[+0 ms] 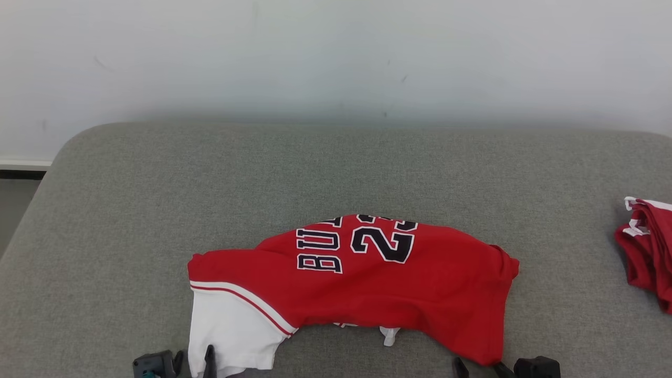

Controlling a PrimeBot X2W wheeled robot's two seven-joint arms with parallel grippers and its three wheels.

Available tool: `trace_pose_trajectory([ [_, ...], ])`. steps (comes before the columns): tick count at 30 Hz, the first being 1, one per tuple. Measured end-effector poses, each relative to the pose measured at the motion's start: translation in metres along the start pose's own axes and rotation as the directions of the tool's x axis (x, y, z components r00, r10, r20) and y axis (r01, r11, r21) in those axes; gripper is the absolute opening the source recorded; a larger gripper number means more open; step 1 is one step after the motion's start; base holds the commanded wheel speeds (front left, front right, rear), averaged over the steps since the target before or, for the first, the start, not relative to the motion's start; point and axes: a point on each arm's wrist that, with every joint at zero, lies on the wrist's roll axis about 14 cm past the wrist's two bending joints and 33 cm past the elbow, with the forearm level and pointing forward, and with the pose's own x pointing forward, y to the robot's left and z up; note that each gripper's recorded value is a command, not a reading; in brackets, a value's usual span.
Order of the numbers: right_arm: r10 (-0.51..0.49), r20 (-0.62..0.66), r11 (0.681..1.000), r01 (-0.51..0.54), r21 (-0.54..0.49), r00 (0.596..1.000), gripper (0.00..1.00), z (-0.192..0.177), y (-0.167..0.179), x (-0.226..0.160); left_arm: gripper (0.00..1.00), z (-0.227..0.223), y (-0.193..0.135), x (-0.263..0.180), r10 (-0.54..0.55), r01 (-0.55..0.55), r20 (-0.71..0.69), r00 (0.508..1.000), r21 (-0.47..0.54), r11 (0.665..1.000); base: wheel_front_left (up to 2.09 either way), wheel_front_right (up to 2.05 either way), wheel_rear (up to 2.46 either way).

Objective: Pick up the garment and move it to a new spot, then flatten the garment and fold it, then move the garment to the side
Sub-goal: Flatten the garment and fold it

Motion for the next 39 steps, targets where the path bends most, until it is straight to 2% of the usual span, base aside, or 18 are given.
trace_pose_trajectory([
  [1, 0.001, 0.000, 1.000, -0.001, 0.000, 1.000, 1.00, 0.000, 0.000, 0.000, 0.80, -0.001, 0.000, 0.000, 0.000, 0.000, -0.004, 1.000, 0.000, 1.000, 0.00, 0.00, 0.00],
  [2, 0.001, 0.001, 1.000, -0.001, 0.000, 1.000, 1.00, 0.000, 0.000, 0.000, 0.80, -0.002, 0.000, 0.000, -0.004, 0.004, -0.008, 1.000, 0.000, 1.000, 0.00, 0.00, 0.00],
  [5, -0.007, 0.005, 1.000, 0.007, 0.003, 1.000, 1.00, -0.001, -0.001, -0.002, 0.52, -0.007, 0.000, -0.002, -0.011, 0.011, -0.029, 1.000, 0.000, 1.000, 0.00, 0.00, 0.00],
  [8, -0.014, 0.015, 1.000, 0.014, 0.007, 1.000, 1.00, 0.000, -0.003, -0.003, 0.36, -0.012, 0.000, -0.003, -0.018, 0.018, -0.044, 0.999, -0.003, 1.000, 0.00, 0.00, 0.00],
  [10, -0.015, 0.021, 1.000, 0.014, 0.007, 1.000, 1.00, 0.001, -0.004, -0.003, 0.00, -0.014, -0.001, -0.004, -0.022, 0.022, -0.052, 0.998, -0.003, 1.000, 0.00, 0.00, 0.00],
  [11, -0.014, 0.029, 1.000, 0.014, 0.006, 0.999, 1.00, 0.002, -0.004, -0.003, 0.00, -0.014, -0.001, -0.004, -0.024, 0.024, -0.055, 0.998, -0.002, 1.000, 0.00, 0.00, 0.00],
  [12, -0.015, 0.037, 1.000, 0.015, 0.006, 0.999, 0.82, 0.004, -0.004, -0.003, 0.00, -0.015, -0.001, -0.003, -0.025, 0.025, -0.056, 0.998, -0.002, 1.000, 0.00, 0.00, 0.00],
  [13, -0.014, 0.039, 1.000, 0.014, 0.005, 0.999, 0.42, 0.004, -0.004, -0.002, 0.00, -0.015, -0.002, -0.003, -0.026, 0.026, -0.058, 0.998, -0.001, 1.000, 0.00, 0.00, 0.00],
  [14, -0.012, 0.039, 1.000, 0.012, 0.004, 0.999, 0.08, 0.005, -0.003, -0.002, 0.00, -0.015, -0.002, -0.003, -0.028, 0.028, -0.058, 0.998, -0.002, 1.000, 0.00, 0.00, 0.00],
  [15, -0.010, 0.040, 1.000, 0.009, 0.003, 0.999, 0.00, 0.005, -0.002, -0.002, 0.00, -0.015, -0.003, -0.003, -0.032, 0.031, -0.059, 0.998, -0.007, 0.999, 0.00, 0.00, 0.00],
  [20, -0.002, 0.060, 1.000, 0.001, 0.010, 0.998, 0.00, 0.012, 0.000, -0.001, 0.00, -0.015, -0.002, -0.003, -0.032, 0.029, -0.065, 0.997, -0.053, 0.998, 0.00, 0.00, 0.00],
  [23, 0.000, 0.087, 0.999, -0.003, 0.032, 0.996, 0.00, 0.021, 0.000, -0.002, 0.00, -0.011, -0.001, -0.003, -0.020, 0.009, -0.054, 0.998, -0.205, 0.979, 0.00, 0.00, 0.00],
  [25, 0.003, 0.131, 0.998, -0.010, 0.056, 0.991, 0.00, 0.035, 0.000, -0.002, 0.00, -0.003, -0.004, -0.001, -0.021, 0.012, -0.026, 0.999, -0.310, 0.951, 0.00, 0.00, 0.00],
  [27, -0.003, 0.202, 0.996, -0.016, 0.092, 0.979, 0.00, 0.056, -0.003, -0.003, 0.00, 0.021, -0.016, 0.005, -0.057, 0.066, 0.034, 0.998, -0.387, 0.920, 0.00, 0.00, 0.00],
  [30, -0.010, 0.319, 0.989, -0.039, 0.144, 0.948, 0.00, 0.101, -0.008, -0.002, 0.00, 0.072, -0.048, 0.011, -0.144, 0.208, 0.162, 0.976, -0.506, 0.837, 0.00, 0.00, 0.00],
  [33, 0.016, 0.402, 0.983, -0.088, 0.162, 0.916, 0.00, 0.147, -0.009, 0.001, 0.00, 0.121, -0.060, 0.016, -0.214, 0.314, 0.246, 0.945, -0.504, 0.805, 0.00, 0.00, 0.00],
  [36, 0.070, 0.447, 0.986, -0.131, 0.107, 0.892, 0.00, 0.192, -0.006, 0.009, 0.00, 0.177, -0.077, 0.022, -0.285, 0.422, 0.332, 0.899, -0.487, 0.765, 0.00, 0.00, 0.00],
  [39, 0.147, 0.476, 0.980, -0.194, 0.052, 0.867, 0.00, 0.234, 0.007, 0.019, 0.00, 0.237, -0.095, 0.029, -0.330, 0.504, 0.412, 0.849, -0.447, 0.739, 0.00, 0.00, 0.00],
])
